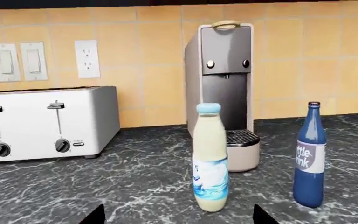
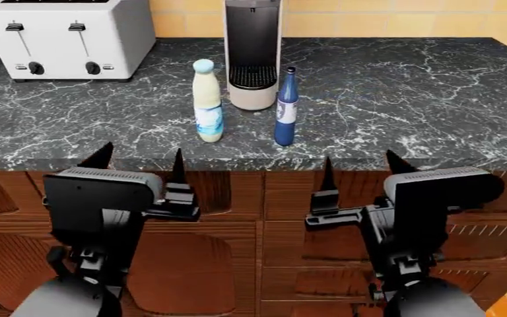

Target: Move the drinks to the dining counter.

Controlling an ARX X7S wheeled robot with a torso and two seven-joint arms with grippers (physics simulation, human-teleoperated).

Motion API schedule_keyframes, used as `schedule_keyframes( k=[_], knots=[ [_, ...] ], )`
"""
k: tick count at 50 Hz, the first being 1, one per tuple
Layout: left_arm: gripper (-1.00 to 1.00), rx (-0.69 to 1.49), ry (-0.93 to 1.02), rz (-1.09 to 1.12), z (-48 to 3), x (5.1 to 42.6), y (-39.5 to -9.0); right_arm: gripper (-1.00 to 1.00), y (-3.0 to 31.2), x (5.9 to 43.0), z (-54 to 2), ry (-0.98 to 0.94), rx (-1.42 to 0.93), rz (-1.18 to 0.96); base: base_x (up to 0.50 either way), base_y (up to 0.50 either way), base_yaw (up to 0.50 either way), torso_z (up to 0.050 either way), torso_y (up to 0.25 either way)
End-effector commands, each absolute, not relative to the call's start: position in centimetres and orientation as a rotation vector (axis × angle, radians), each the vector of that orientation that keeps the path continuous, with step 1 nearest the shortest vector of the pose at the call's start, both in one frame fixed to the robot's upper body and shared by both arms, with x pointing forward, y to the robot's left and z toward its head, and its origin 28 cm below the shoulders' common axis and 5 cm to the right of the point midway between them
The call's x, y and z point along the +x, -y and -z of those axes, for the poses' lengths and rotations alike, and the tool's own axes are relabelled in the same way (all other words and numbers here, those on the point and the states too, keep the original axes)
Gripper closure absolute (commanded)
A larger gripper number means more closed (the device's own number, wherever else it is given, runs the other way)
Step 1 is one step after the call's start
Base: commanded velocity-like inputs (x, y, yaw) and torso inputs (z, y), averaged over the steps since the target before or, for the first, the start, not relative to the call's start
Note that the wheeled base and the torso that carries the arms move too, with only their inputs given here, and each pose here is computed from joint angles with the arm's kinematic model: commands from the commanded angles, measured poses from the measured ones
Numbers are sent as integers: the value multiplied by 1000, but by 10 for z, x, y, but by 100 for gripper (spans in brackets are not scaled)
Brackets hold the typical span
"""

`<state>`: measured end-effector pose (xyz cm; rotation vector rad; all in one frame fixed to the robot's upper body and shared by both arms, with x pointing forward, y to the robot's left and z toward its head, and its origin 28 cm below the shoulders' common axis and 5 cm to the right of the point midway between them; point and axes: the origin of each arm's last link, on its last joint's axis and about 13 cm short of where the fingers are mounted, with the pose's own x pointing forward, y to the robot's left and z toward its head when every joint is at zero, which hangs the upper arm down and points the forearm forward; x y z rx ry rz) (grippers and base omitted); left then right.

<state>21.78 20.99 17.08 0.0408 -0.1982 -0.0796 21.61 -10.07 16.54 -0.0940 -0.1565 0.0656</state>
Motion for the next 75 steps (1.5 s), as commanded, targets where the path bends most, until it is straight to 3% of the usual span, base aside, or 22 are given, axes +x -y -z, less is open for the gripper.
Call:
schedule_keyframes(
  k=[1,8,16,25,45,52,60,62,68,75],
  knots=[
    [-100,52,242,112,-233,214,-226,-100,100,222,-219,96,-156,-5,0,0,0,0,0],
    [-100,37,261,45,-270,210,-235,-100,99,227,-240,39,-134,-29,0,0,0,0,0],
    [-100,42,219,57,-272,217,-233,-100,105,213,-266,80,-121,-41,0,0,0,0,0],
    [-100,56,197,68,-266,219,-231,-100,107,216,-258,45,-143,-29,0,0,0,0,0],
    [-100,46,149,121,-259,214,-233,-100,108,211,-255,54,-130,-82,480,0,0,0,0],
    [-100,53,198,154,-272,190,-231,-100,110,200,-272,86,-100,-16,106,0,0,0,0],
    [-100,62,259,159,-285,162,-235,-100,111,174,-299,118,-28,-93,0,0,0,0,0],
    [-100,33,269,259,-289,157,-234,-100,111,170,-303,96,-16,-179,0,0,0,0,0],
    [-100,-31,228,313,-286,168,-243,-100,114,174,-291,17,-33,-261,0,0,0,0,0],
    [-100,64,127,378,-268,177,-237,-100,110,186,-275,-51,-97,-290,0,0,0,0,0]
  ],
)
